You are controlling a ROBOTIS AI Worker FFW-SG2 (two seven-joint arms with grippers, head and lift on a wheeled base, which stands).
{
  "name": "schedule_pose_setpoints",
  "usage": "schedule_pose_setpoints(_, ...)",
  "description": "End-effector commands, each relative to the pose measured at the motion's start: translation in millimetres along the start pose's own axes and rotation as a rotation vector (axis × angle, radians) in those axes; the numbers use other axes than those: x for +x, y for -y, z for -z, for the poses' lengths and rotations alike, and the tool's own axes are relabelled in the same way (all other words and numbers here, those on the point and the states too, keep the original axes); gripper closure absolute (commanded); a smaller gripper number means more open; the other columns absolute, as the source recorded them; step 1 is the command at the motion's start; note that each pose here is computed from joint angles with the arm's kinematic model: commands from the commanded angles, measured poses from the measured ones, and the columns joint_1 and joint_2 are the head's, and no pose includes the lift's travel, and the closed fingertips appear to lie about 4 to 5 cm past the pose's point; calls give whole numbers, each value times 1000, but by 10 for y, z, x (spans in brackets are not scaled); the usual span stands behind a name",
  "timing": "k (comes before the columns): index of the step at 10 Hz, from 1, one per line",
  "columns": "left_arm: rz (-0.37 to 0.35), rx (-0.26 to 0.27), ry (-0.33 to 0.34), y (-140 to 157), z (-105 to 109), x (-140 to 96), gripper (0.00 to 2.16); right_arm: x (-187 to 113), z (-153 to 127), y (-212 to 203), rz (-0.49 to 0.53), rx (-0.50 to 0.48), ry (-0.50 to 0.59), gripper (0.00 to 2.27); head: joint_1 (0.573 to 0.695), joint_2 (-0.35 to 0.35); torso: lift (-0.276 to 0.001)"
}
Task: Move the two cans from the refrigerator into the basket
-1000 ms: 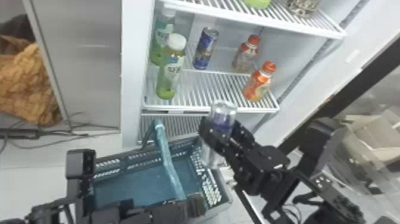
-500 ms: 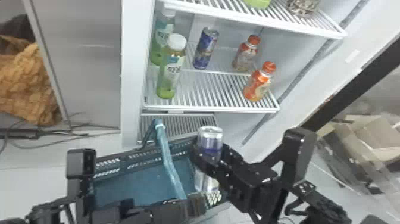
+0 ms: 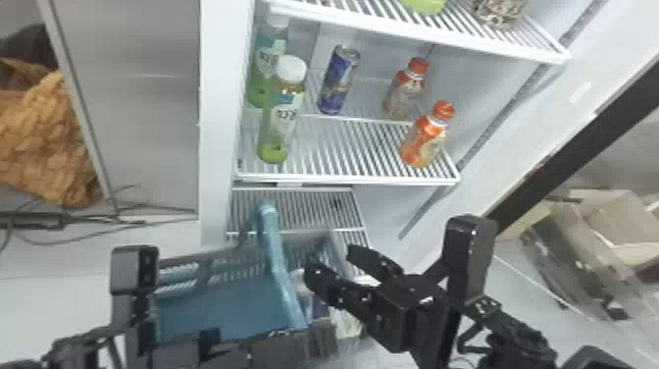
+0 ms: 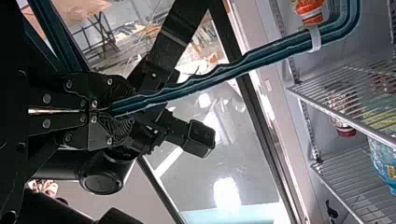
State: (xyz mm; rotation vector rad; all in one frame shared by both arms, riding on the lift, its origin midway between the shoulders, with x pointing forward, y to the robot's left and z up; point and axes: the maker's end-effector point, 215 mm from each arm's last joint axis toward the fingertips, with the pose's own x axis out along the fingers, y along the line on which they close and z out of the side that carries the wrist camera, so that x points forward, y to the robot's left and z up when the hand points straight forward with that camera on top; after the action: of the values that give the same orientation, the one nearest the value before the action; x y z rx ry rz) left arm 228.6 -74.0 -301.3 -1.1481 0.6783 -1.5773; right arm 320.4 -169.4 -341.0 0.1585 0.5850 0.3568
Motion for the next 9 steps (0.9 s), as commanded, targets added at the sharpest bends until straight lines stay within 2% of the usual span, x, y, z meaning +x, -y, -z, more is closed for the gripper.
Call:
schedule_pose_setpoints(1, 2, 1, 1, 7, -4, 3, 1161, -2, -100, 18, 4, -9, 32, 318, 695, -350, -276)
schedule_pose_setpoints(7, 2, -1, -1, 6, 6, 3, 1162, -79, -613, 35, 11, -19, 214, 282, 695, -350, -276)
schedule_pose_setpoints(9, 2, -1, -1, 6, 6, 3, 1162, -79, -700, 81, 19, -19, 249, 280, 695, -350, -276)
